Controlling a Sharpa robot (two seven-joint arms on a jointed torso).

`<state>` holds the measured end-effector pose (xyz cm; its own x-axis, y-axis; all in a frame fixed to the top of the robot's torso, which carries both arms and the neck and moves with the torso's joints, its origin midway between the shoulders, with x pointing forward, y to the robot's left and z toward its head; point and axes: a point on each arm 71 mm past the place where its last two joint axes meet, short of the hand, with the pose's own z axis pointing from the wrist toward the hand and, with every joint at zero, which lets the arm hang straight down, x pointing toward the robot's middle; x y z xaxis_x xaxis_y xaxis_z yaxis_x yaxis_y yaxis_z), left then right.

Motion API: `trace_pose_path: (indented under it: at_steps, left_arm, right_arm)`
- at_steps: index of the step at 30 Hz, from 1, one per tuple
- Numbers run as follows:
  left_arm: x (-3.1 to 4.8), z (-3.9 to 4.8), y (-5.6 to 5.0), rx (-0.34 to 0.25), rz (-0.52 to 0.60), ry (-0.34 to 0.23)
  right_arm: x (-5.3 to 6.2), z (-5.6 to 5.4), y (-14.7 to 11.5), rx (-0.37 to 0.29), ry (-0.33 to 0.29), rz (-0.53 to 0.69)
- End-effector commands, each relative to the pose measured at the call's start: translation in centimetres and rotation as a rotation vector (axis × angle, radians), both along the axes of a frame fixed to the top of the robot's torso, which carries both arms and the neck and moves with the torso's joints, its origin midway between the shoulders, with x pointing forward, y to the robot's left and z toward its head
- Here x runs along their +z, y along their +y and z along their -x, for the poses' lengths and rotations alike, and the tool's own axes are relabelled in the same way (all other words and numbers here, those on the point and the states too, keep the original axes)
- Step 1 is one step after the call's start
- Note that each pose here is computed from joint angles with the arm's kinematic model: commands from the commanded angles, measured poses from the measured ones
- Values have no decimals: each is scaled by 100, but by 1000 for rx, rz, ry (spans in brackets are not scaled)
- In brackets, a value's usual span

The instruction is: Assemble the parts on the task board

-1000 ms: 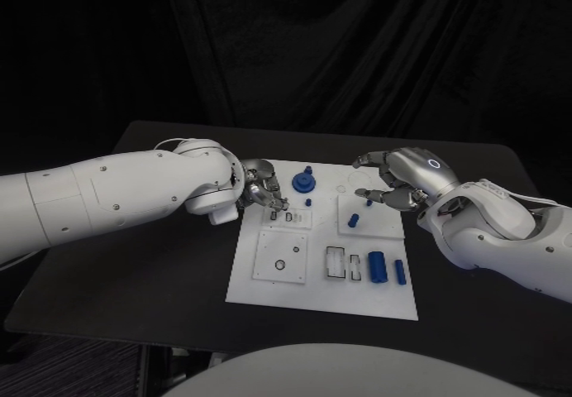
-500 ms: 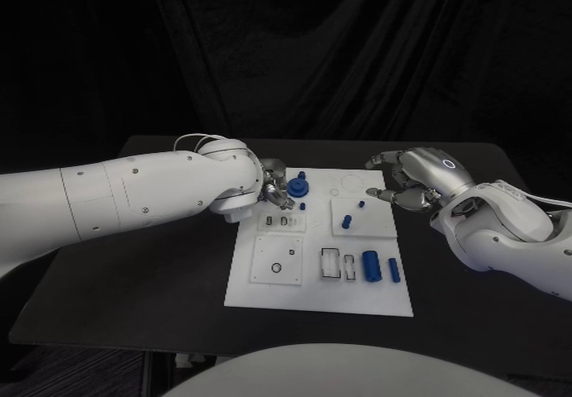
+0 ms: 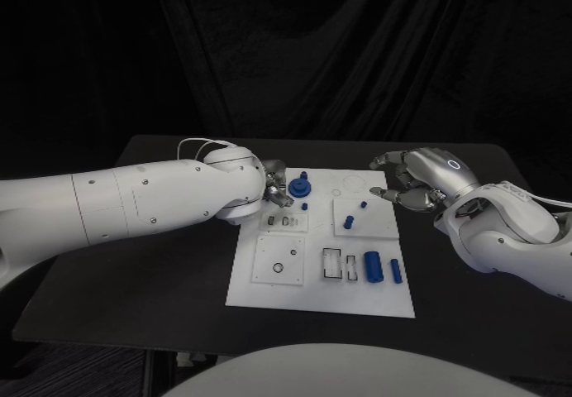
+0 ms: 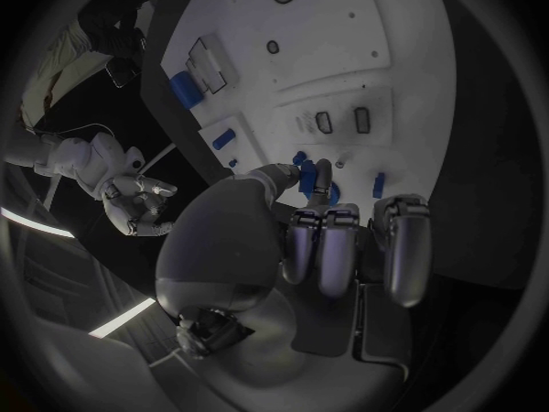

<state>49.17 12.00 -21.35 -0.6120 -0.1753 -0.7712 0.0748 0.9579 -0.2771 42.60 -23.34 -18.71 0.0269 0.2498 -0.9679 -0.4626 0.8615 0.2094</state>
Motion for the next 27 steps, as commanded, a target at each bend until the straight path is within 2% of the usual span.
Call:
trace_pose_path:
  at_steps: [1, 5, 9, 15, 21, 27]
  left_arm:
    - [-2, 4, 25, 9, -15, -44]
    - [-61, 40, 61, 14, -15, -35]
    - [-166, 107, 91, 16, -13, -15]
    - [-272, 185, 99, 16, -5, 5]
    - [-322, 235, 106, 19, 8, 9]
    - [-329, 278, 104, 20, 27, 13]
  right_arm:
    - [1, -1, -30, -25, -4, 0]
    - [-4, -7, -60, -34, -4, 3]
    - [-18, -11, -85, -42, 0, 7]
    - [-33, -12, -96, -47, 9, 13]
    - [-41, -15, -87, -46, 13, 16]
    - [-52, -15, -69, -44, 19, 19]
